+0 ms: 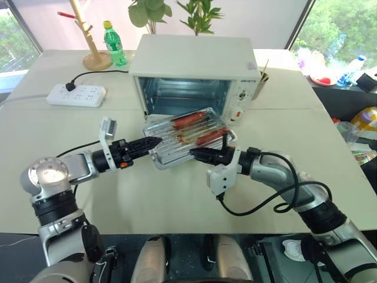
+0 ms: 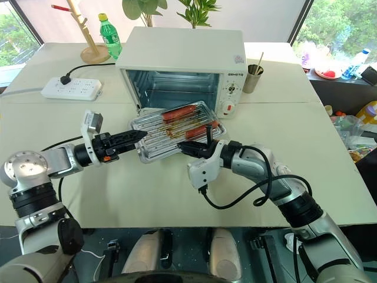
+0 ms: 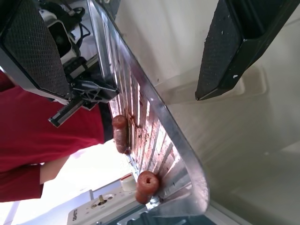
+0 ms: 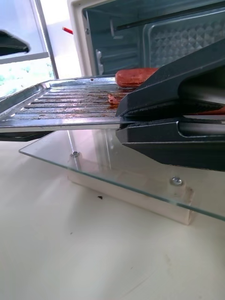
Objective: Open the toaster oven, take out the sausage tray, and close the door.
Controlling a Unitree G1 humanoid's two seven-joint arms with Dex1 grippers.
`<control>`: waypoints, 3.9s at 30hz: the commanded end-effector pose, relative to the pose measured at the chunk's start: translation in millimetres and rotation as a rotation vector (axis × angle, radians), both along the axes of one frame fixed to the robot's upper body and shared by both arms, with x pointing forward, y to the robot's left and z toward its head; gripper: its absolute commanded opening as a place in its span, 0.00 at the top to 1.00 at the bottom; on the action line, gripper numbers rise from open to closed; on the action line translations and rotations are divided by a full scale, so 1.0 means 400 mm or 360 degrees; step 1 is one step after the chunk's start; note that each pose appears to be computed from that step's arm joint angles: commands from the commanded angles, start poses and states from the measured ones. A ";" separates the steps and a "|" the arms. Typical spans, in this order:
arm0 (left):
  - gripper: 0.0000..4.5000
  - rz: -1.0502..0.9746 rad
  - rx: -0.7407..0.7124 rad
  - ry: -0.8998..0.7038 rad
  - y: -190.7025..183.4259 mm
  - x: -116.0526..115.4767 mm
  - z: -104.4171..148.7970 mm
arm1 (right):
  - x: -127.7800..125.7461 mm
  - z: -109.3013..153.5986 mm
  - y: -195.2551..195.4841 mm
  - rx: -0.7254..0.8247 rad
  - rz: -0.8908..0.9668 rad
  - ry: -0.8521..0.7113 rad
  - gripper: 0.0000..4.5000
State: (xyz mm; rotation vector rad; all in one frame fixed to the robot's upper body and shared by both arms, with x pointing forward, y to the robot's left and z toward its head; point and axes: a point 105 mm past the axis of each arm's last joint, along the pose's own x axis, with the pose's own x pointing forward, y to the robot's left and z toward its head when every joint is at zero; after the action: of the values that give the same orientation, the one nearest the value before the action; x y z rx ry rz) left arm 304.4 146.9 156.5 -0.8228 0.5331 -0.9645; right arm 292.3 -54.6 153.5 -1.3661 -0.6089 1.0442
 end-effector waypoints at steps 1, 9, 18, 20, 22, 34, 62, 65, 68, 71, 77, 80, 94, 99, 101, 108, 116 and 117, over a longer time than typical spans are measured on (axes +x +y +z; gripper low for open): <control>0.00 -0.0063 -0.0044 -0.0012 -0.032 0.003 0.015 | -0.015 0.053 0.004 0.0068 0.0042 -0.0101 0.99; 0.65 -0.0150 -0.0099 0.0018 -0.058 -0.011 0.012 | -0.011 0.051 -0.003 0.0059 0.0017 -0.0105 1.00; 1.00 -0.0206 -0.0178 0.0088 -0.076 -0.008 0.016 | -0.012 0.055 -0.008 0.0044 0.0005 -0.0130 1.00; 1.00 -0.0198 -0.0192 0.0103 -0.078 -0.004 0.018 | -0.012 0.055 -0.011 0.0036 0.0003 -0.0128 1.00; 1.00 -0.0181 -0.0211 0.0127 -0.078 0.002 0.018 | -0.014 0.054 -0.015 0.0035 -0.0001 -0.0096 1.00; 1.00 -0.0037 -0.0349 0.0267 -0.065 0.000 -0.016 | -0.028 0.092 -0.041 0.0098 -0.0046 0.0006 0.09; 1.00 0.1044 -0.0640 0.0144 0.157 -0.252 -0.037 | 0.054 -0.075 -0.328 0.0729 -0.0915 0.1437 0.09; 1.00 0.1226 -0.0673 0.0125 0.196 -0.285 -0.040 | 0.072 -0.094 -0.308 0.0781 -0.0907 0.1540 0.09; 1.00 0.1368 -0.0697 0.0108 0.225 -0.313 -0.042 | 0.091 -0.103 -0.284 0.0809 -0.0885 0.1591 0.09; 1.00 0.1443 -0.0704 0.0105 0.236 -0.329 -0.043 | 0.105 -0.109 -0.264 0.0825 -0.0869 0.1617 0.09; 1.00 0.1563 -0.0668 0.0062 0.272 -0.333 -0.031 | 0.125 -0.087 -0.207 0.0872 -0.0772 0.1667 0.09; 1.00 0.1578 -0.0649 0.0060 0.283 -0.331 -0.031 | 0.130 -0.052 -0.198 0.0901 -0.0727 0.1654 0.09; 1.00 0.1411 -0.0557 0.0132 0.298 -0.328 -0.063 | 0.104 0.090 -0.185 0.1103 -0.0570 0.1579 0.09; 1.00 0.1280 -0.0507 0.0223 0.305 -0.316 -0.089 | 0.053 0.091 -0.200 0.0978 -0.0511 0.1616 0.09; 1.00 0.1185 -0.0484 0.0256 0.296 -0.307 -0.094 | 0.031 0.095 -0.217 0.0939 -0.0501 0.1666 0.09; 1.00 0.0712 -0.0412 0.0410 0.207 -0.245 -0.116 | -0.038 0.110 -0.264 0.0835 -0.0501 0.1753 0.04; 1.00 0.0178 -0.0343 0.0480 0.077 -0.134 -0.107 | -0.080 0.114 -0.309 0.0881 -0.0670 0.1701 0.04; 1.00 0.0136 -0.0340 0.0483 0.067 -0.128 -0.106 | -0.085 0.112 -0.311 0.0879 -0.0683 0.1698 0.04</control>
State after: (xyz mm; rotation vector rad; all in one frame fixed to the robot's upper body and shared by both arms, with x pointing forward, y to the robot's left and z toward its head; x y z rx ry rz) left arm 255.6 177.9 112.5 -1.1870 0.6351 -0.7852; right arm 263.1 -179.3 184.9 -0.2719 0.2460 0.9855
